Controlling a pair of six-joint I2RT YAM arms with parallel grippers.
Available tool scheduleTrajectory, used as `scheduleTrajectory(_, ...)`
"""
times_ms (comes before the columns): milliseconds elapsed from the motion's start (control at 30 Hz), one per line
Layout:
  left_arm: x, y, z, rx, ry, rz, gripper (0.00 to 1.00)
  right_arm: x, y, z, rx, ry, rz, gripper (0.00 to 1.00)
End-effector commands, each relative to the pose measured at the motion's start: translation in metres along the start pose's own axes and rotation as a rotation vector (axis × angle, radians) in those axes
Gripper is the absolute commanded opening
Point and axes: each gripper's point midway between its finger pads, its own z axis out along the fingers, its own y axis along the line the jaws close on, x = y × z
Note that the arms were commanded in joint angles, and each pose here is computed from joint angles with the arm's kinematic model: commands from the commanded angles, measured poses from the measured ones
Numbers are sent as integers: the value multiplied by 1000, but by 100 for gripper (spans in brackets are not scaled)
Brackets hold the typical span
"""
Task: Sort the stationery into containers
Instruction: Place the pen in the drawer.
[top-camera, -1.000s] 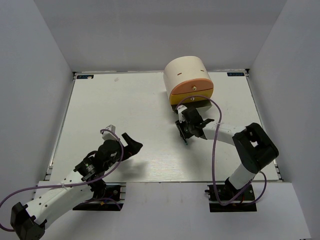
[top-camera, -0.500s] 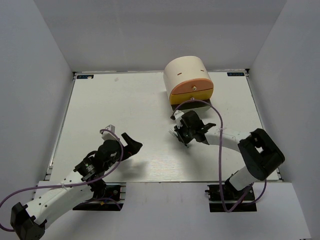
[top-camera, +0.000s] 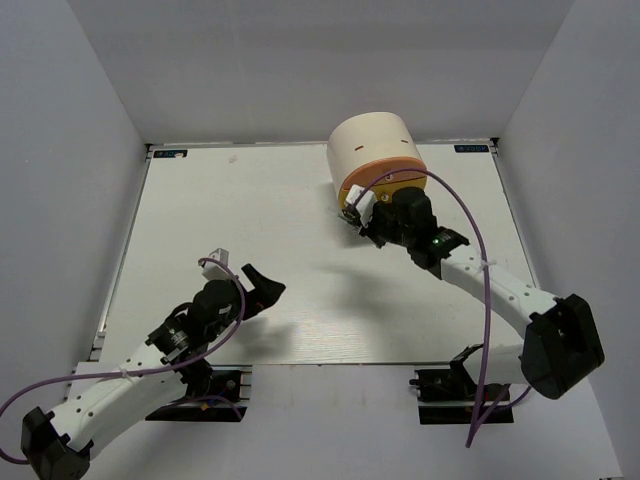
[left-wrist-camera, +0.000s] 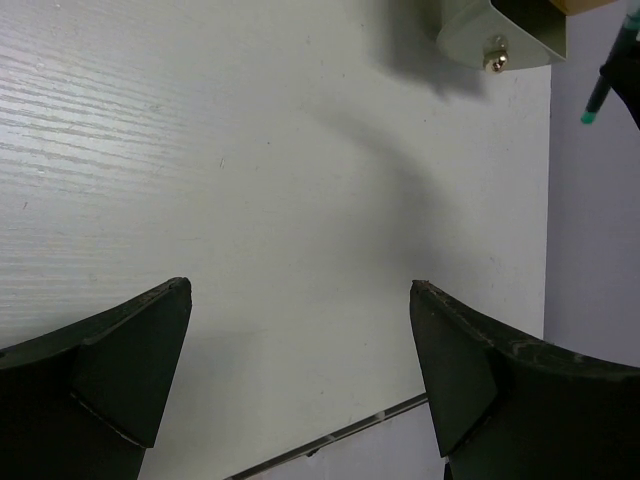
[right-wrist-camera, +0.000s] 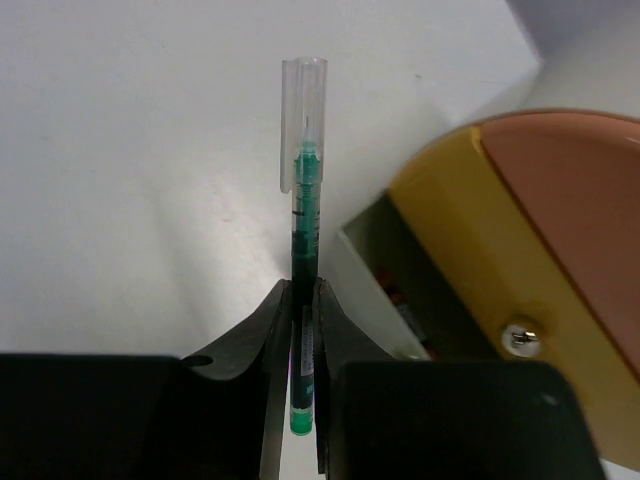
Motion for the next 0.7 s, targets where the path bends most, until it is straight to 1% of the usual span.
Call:
scheduleTrajectory(0,-6,-7,-3,35,-25,-16,100,-1,-49,-3,101,70,-220,0)
scheduleTrajectory(33,-6,-7,-3,35,-25,-16,100,4,-53,-5,88,93,-284,0)
scheduleTrajectory(100,-6,-7,-4,37,-27,-7,100,0,-73,-13,118,98,-336,0)
scheduleTrajectory(133,-4,-3,-3,30,-22,-5,100,1,-71,-15,75,107,-410,0)
scheduleTrajectory(167,-5,-5,-4,39,-27,-8,100,7,-81,-19,84,127,-416,0)
scheduleTrajectory(200,-3,-1,-3,31,-23,-6,100,-3,-90,-21,89,116,-441,0)
scheduleTrajectory(233,-3,-1,-3,31,-23,-6,100,5,-86,-22,33,142,-499,0)
scheduleTrajectory(267,-4,-3,-4,39,-27,-8,100,8,-98,-24,44,157,-502,0)
scheduleTrajectory(300,-1,1,-3,30,-22,-5,100,7,-99,-25,27,155,-508,0)
scheduleTrajectory(333,-2,-1,-3,39,-27,-8,100,17,-101,-26,0,183,-531,0)
scheduleTrajectory(367,-2,-1,-3,39,-27,-8,100,14,-106,-27,-13,180,-578,0)
scheduleTrajectory(433,-4,-2,-4,46,-32,-10,100,22,-108,-25,-60,191,-602,0)
scheduleTrajectory(467,-4,-2,-4,46,-32,-10,100,21,-105,-23,-98,172,-656,0)
scheduleTrajectory(533,-4,-2,-4,46,-32,-10,100,30,-104,-22,-155,192,-644,0)
scheduleTrajectory(567,-4,-2,-4,46,-32,-10,100,29,-100,-20,-186,172,-670,0)
scheduleTrajectory(667,-6,-2,-6,48,-44,-12,100,34,-93,-17,-263,162,-656,0)
